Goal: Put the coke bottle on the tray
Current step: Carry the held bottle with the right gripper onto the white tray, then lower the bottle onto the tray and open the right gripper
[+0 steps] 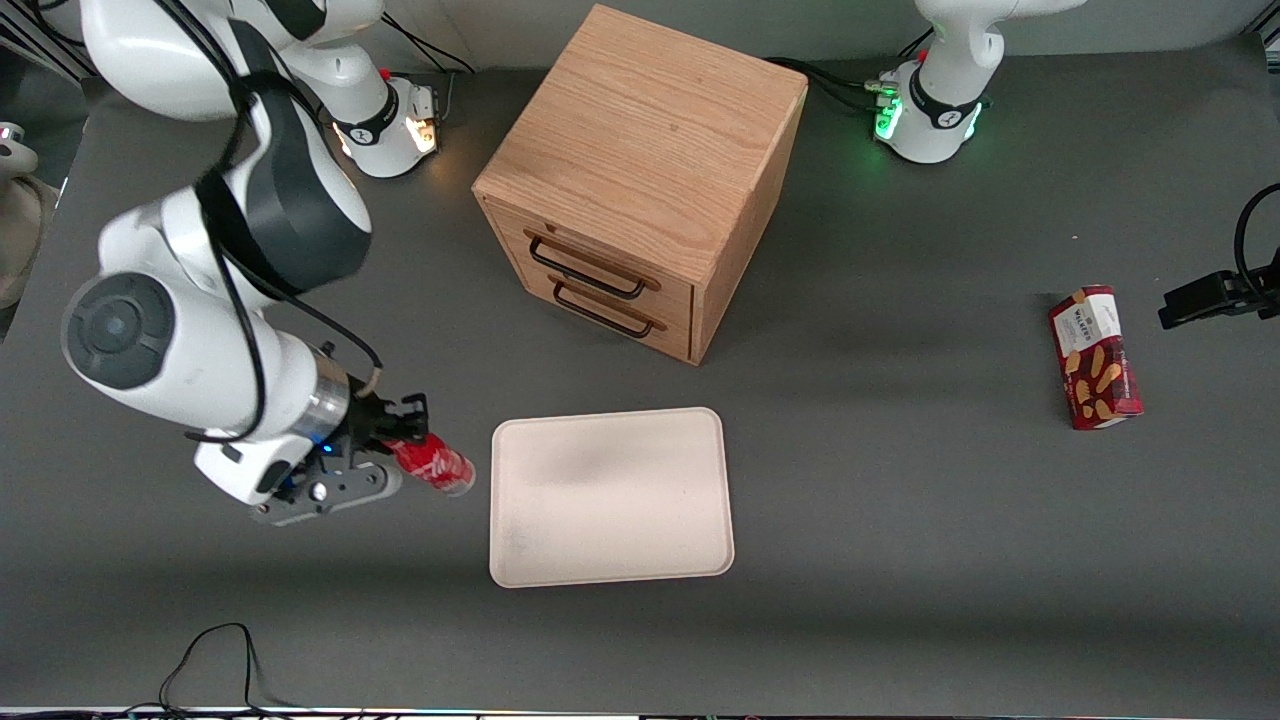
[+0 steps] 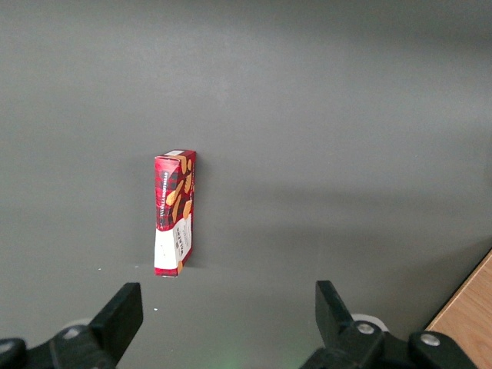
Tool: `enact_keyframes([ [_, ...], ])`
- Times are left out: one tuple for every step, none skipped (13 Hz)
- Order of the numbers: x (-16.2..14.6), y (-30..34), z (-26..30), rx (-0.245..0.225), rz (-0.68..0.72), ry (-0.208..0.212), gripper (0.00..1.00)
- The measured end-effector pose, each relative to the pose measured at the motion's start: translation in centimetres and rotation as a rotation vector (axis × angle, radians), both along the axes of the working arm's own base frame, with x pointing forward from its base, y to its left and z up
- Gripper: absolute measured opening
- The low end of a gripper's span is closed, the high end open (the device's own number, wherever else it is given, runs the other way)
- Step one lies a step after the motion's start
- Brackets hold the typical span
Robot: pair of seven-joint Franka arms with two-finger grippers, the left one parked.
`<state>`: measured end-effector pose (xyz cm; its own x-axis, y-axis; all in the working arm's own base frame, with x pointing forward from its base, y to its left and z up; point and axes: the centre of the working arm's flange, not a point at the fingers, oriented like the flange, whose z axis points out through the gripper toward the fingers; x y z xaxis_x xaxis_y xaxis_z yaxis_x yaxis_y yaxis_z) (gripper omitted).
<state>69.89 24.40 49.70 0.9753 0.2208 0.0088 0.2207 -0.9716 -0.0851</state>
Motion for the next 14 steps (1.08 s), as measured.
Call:
enact_keyframes([
  [0.6,0.5,-1.3,0.004,0.003,-0.012,0.36],
  [1.1,0.9,-2.6,0.002,0.007,-0.021,0.36],
  [1.5,1.4,-4.0,-0.004,0.012,-0.027,0.36],
  [1.9,1.9,-5.6,-0.015,0.020,-0.031,0.36],
  [2.2,2.4,-7.3,-0.029,0.028,-0.035,0.36],
  [2.7,3.2,-9.7,-0.038,0.038,-0.041,0.36],
  [2.8,3.5,-10.7,-0.038,0.041,-0.044,0.36],
  [3.1,3.7,-11.5,-0.034,0.042,-0.051,0.36],
  [3.3,3.8,-12.2,-0.031,0.041,-0.058,0.36],
  [3.5,3.9,-13.0,-0.030,0.041,-0.063,0.36],
  [3.7,3.9,-13.6,-0.033,0.042,-0.068,0.36],
  [3.8,3.9,-14.3,-0.037,0.043,-0.073,0.36],
  [3.9,4.0,-14.9,-0.038,0.044,-0.075,0.36],
  [4.0,4.1,-15.5,-0.037,0.046,-0.079,0.36],
])
